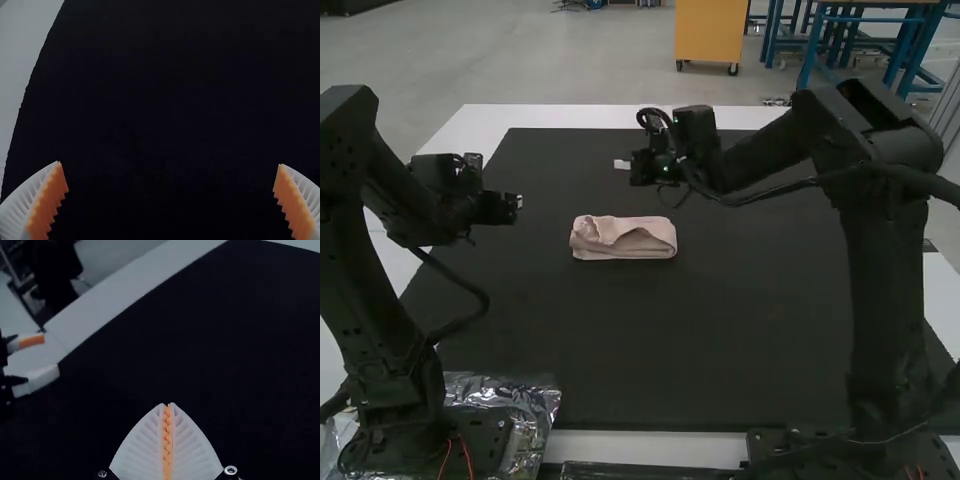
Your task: Fold the towel.
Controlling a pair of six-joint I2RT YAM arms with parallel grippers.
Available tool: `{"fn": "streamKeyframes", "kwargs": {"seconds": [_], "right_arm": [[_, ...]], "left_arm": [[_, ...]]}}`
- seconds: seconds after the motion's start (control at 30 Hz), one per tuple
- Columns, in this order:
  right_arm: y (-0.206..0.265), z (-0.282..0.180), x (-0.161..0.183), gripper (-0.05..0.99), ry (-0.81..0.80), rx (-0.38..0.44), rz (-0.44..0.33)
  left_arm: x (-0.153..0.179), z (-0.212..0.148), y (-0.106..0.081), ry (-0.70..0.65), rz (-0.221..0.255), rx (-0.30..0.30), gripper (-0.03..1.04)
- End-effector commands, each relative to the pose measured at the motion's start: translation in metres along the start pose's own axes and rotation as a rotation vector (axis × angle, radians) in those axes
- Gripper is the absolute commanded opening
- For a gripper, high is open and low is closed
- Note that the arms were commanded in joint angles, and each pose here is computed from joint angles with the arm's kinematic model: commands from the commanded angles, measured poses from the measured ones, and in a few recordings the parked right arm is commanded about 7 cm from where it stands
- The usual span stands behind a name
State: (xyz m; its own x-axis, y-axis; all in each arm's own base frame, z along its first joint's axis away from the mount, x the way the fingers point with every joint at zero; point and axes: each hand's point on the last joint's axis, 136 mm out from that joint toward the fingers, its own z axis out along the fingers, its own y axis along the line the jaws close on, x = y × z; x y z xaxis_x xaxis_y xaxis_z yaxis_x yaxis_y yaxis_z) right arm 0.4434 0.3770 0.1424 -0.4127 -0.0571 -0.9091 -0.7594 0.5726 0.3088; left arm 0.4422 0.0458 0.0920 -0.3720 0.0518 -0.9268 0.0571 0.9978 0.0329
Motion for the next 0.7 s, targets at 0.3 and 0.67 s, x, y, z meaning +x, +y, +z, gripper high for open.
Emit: {"fn": "streamKeyframes", "kwargs": {"seconds": [0.3,0.67], "right_arm": [[-0.004,0.017,0.054,-0.02,0.047,-0.047,0.026],[-0.007,0.038,0.095,-0.03,0.067,-0.075,0.062]], "left_arm": [[-0.023,-0.02,0.021,-0.134,0.032,-0.26,0.97],[-0.029,-0.023,0.023,-0.143,0.033,-0.273,0.97]]}}
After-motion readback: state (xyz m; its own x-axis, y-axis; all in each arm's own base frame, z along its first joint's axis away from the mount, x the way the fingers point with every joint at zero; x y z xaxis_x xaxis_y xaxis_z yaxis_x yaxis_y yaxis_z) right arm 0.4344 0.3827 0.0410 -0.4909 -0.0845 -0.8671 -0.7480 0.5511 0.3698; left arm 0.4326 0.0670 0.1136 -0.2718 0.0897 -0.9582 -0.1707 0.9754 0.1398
